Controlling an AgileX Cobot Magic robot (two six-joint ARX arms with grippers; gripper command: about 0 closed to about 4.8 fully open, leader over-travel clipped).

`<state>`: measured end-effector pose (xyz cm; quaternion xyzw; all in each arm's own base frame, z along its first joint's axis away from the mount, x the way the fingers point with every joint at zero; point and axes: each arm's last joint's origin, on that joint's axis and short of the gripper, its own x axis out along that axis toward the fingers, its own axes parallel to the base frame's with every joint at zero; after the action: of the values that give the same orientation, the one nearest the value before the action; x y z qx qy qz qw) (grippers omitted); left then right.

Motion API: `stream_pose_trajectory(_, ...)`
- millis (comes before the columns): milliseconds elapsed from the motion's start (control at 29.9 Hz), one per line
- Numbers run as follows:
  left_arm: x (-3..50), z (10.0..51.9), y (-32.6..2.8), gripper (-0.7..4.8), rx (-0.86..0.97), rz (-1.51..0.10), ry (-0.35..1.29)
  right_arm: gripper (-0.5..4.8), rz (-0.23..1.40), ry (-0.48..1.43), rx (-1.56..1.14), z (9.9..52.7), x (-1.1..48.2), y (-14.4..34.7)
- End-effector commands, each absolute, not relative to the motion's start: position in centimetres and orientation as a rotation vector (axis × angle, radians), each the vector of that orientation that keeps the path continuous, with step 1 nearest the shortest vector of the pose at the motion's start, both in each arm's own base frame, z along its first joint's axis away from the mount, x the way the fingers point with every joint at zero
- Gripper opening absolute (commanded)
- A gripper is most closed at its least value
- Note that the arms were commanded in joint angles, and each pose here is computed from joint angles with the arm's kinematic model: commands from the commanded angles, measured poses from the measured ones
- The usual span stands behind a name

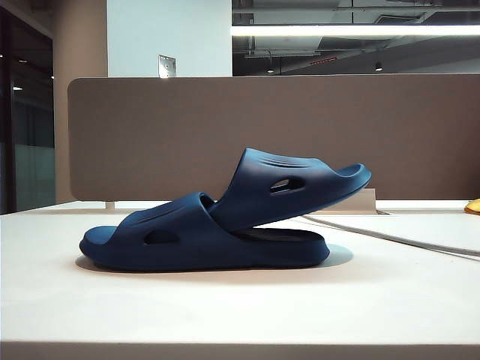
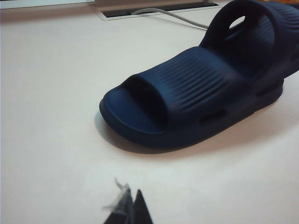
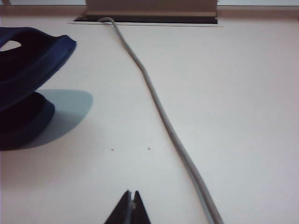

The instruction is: Interlock the pair of blue slippers on the table with their fronts facing up.

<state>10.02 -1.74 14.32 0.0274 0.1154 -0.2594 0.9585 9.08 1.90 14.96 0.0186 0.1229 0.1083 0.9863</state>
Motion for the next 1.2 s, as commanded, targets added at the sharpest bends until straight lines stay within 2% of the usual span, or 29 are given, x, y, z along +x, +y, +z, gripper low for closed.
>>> stream_pose_trajectory(33, 10.01, 14.38, -1.78, -0.04, 0.049, -0.538, 0.231, -0.05, 0.285, 0.239, 0.047, 15.07, 9.05, 2.09)
stream_pose_trajectory(367, 10.00, 14.33, -1.78, -0.03, 0.034, -0.536, 0.240, -0.05, 0.342, 0.240, 0.049, 15.09, 8.96, 2.39)
stream_pose_trajectory(1202, 10.00, 14.33, -1.78, -0.03, 0.034, -0.535, 0.240, -0.05, 0.333, 0.233, 0.048, 15.15, 8.99, 2.37)
